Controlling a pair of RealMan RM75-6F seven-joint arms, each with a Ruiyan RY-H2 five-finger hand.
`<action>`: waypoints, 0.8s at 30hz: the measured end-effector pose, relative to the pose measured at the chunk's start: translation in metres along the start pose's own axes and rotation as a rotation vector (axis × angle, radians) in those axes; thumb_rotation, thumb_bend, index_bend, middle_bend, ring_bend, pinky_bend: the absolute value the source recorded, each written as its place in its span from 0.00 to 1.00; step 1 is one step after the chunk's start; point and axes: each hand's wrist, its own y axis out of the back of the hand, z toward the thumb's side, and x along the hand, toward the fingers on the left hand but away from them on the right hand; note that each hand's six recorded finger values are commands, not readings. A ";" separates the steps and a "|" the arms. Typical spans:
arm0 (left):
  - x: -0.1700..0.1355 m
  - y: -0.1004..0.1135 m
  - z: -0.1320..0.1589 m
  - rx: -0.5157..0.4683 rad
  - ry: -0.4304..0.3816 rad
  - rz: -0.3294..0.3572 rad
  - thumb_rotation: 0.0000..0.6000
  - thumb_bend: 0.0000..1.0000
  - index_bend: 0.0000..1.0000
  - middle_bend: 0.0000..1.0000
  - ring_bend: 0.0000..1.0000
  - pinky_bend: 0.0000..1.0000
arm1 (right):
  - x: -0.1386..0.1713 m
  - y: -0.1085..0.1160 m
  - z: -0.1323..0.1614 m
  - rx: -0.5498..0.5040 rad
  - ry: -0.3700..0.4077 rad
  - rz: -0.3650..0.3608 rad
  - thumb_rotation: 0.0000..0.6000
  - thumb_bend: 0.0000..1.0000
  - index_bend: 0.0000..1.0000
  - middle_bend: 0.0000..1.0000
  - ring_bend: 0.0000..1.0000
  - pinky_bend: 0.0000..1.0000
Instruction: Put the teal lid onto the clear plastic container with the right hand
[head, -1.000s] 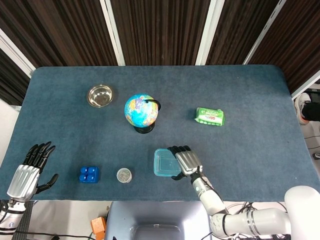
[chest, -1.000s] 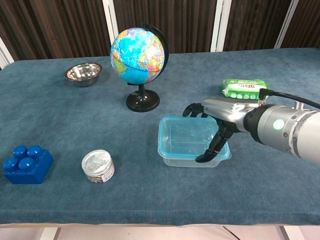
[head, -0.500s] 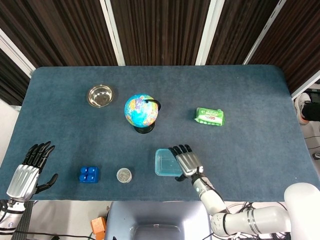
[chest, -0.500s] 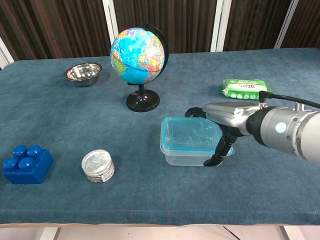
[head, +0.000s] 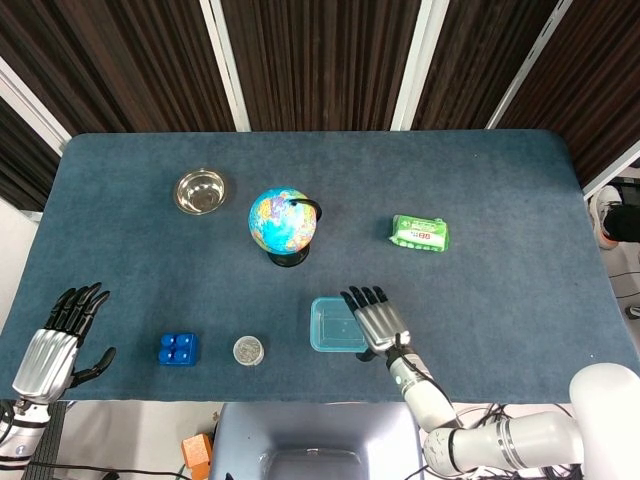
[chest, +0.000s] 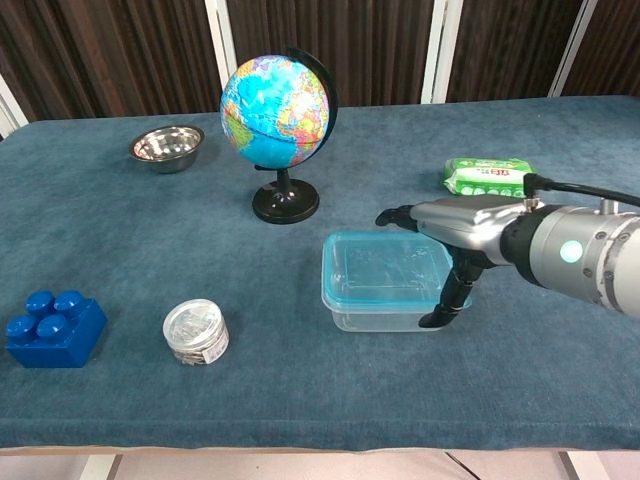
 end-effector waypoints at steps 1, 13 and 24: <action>0.000 0.000 0.000 0.000 0.001 0.000 1.00 0.31 0.00 0.00 0.00 0.00 | 0.001 0.000 -0.001 0.016 0.001 0.000 1.00 0.10 0.00 0.00 0.00 0.00; 0.000 0.002 -0.001 -0.005 0.004 0.006 1.00 0.31 0.00 0.00 0.00 0.00 | 0.031 0.012 -0.013 0.175 0.050 -0.018 1.00 0.10 0.00 0.00 0.00 0.00; 0.001 0.000 0.001 0.000 -0.002 0.000 1.00 0.31 0.00 0.00 0.00 0.00 | 0.035 0.025 0.011 0.149 0.154 -0.097 1.00 0.19 0.17 0.00 0.00 0.00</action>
